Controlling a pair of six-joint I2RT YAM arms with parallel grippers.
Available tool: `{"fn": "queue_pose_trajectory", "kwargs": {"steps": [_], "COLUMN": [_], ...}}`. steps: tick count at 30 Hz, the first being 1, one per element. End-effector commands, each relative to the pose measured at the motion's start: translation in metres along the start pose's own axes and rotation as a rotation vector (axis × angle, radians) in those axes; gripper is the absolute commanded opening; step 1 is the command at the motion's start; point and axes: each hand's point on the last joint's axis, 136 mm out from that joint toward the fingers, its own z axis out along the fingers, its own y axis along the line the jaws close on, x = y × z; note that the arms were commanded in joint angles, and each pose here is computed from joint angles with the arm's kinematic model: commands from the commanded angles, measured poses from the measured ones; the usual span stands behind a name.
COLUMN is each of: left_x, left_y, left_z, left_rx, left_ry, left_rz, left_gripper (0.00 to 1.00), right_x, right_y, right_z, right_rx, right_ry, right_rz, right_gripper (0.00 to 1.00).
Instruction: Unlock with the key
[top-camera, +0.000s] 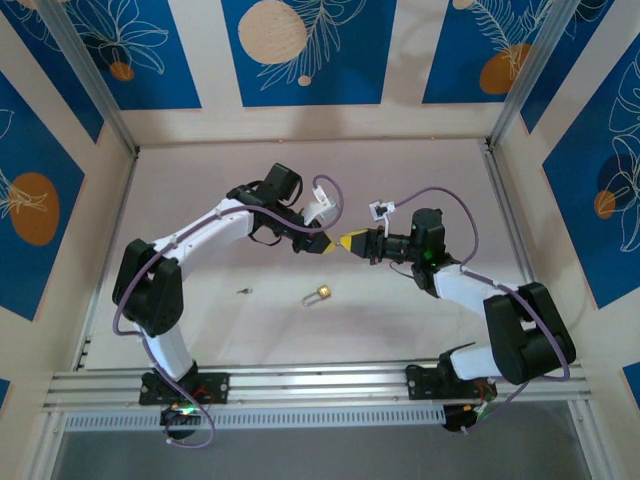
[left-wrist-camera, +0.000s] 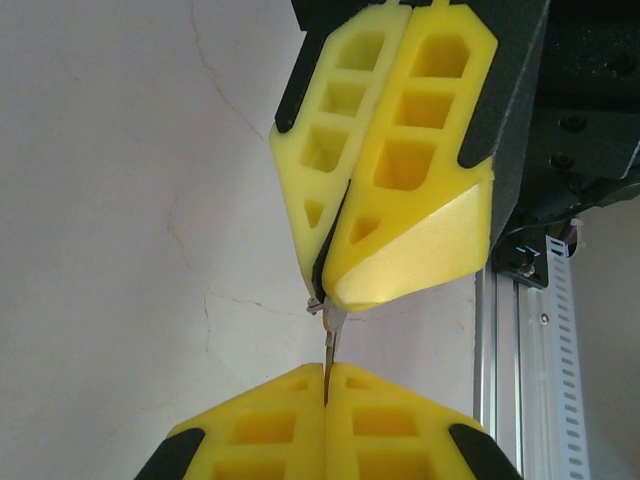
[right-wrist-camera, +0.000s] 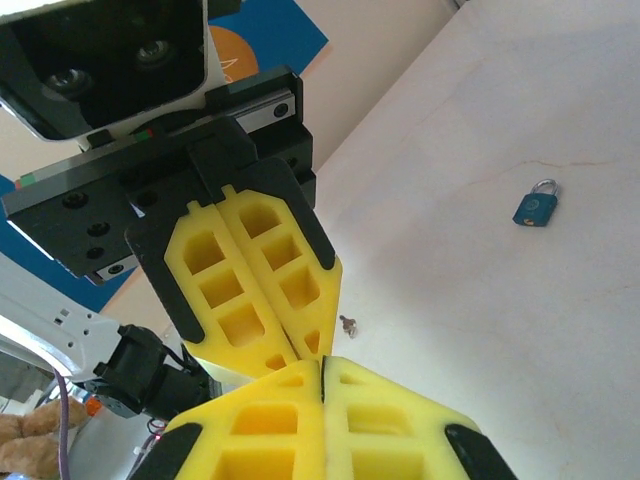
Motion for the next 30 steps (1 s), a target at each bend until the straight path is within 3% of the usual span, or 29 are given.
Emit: {"fn": "queue_pose_trajectory", "kwargs": {"steps": [1, 6, 8, 11, 12, 20, 27, 30], "left_x": [-0.003, -0.001, 0.002, 0.005, 0.005, -0.001, -0.008, -0.015], "left_y": [0.013, 0.023, 0.025, 0.032, 0.033, 0.051, 0.065, 0.056], "left_z": [-0.002, -0.006, -0.009, -0.021, -0.026, -0.048, -0.093, -0.089], "left_rx": [-0.047, -0.125, -0.163, -0.26, -0.29, -0.474, -0.708, -0.536], "left_ry": [-0.02, -0.02, -0.021, -0.023, -0.035, -0.192, -0.705, -0.74], "left_rz": [0.005, 0.018, 0.041, 0.08, 0.09, 0.103, 0.077, 0.057], "left_gripper": [0.08, 0.36, 0.59, 0.76, 0.98, 1.0, 1.0, 1.0], "right_x": [0.003, 0.0, -0.001, -0.002, -0.003, -0.004, -0.009, -0.01], "right_y": [0.014, 0.012, 0.013, 0.012, 0.012, 0.004, 0.009, 0.011], "right_z": [0.002, 0.0, -0.001, -0.001, -0.001, -0.002, -0.002, -0.002], "right_rx": [-0.022, 0.018, 0.028, 0.035, 0.04, 0.1, 0.105, 0.096], "right_ry": [0.026, 0.011, 0.007, 0.007, 0.006, -0.005, -0.002, -0.001], "right_rz": [-0.033, -0.039, -0.044, -0.044, -0.045, -0.038, -0.058, -0.061], "right_gripper": [0.0, 0.0, 0.0, 0.0, 0.0, 0.0, 0.0, 0.0]}}
